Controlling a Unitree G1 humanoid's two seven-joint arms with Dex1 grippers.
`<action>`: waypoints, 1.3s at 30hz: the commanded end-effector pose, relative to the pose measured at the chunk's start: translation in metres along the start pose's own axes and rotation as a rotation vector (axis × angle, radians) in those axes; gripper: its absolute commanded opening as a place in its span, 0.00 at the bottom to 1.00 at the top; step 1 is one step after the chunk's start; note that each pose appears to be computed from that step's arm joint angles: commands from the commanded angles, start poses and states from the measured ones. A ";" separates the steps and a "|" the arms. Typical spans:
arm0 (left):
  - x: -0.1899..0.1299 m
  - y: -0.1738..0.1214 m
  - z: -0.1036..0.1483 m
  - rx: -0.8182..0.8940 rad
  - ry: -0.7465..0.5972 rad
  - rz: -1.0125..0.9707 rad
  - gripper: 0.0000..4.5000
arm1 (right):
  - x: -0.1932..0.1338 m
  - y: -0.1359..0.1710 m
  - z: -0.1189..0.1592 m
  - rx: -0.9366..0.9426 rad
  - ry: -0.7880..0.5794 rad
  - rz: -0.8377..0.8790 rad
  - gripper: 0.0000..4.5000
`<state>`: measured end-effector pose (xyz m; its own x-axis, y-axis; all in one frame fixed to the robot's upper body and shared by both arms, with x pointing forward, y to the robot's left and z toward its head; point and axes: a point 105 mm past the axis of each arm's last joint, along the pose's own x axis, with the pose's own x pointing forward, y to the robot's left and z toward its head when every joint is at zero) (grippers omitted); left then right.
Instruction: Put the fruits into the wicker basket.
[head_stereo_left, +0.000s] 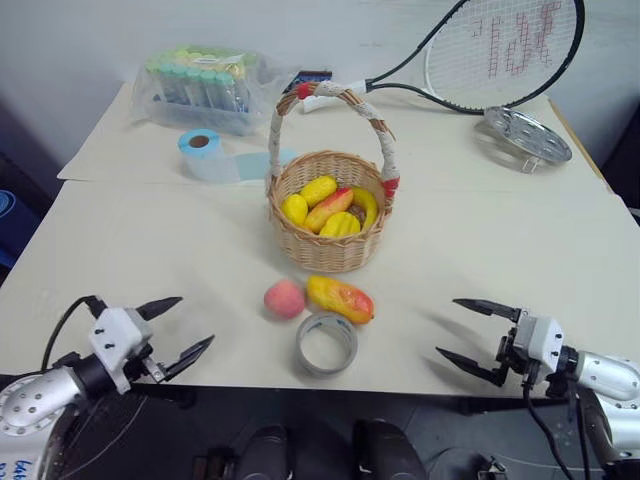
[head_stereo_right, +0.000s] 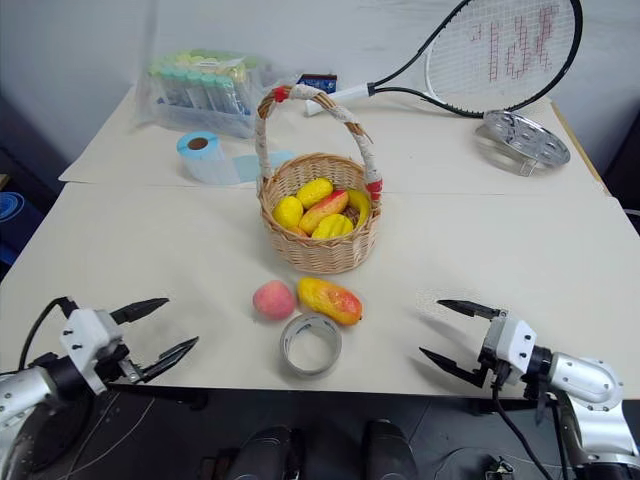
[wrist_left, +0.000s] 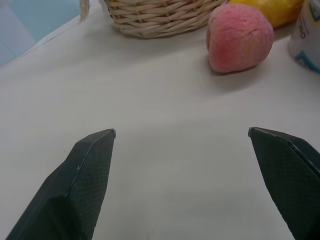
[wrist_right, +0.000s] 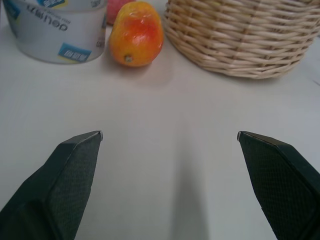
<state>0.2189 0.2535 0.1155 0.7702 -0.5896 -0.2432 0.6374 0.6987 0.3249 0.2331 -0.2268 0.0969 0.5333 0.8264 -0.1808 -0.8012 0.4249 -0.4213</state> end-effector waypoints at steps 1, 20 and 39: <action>-0.007 0.002 0.002 0.020 -0.006 0.002 1.00 | -0.010 0.000 0.005 -0.029 0.004 0.012 0.99; 0.004 -0.074 0.040 -0.149 -0.020 -0.502 1.00 | 0.069 0.036 0.112 -0.201 -0.200 0.574 0.99; 0.004 -0.079 0.048 -0.105 -0.059 -0.483 1.00 | 0.149 0.064 0.081 -0.460 0.089 0.952 0.57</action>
<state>0.1728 0.1796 0.1245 0.3927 -0.8666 -0.3079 0.9167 0.3959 0.0551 0.2398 -0.0493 0.1147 -0.2332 0.7093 -0.6652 -0.7457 -0.5695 -0.3459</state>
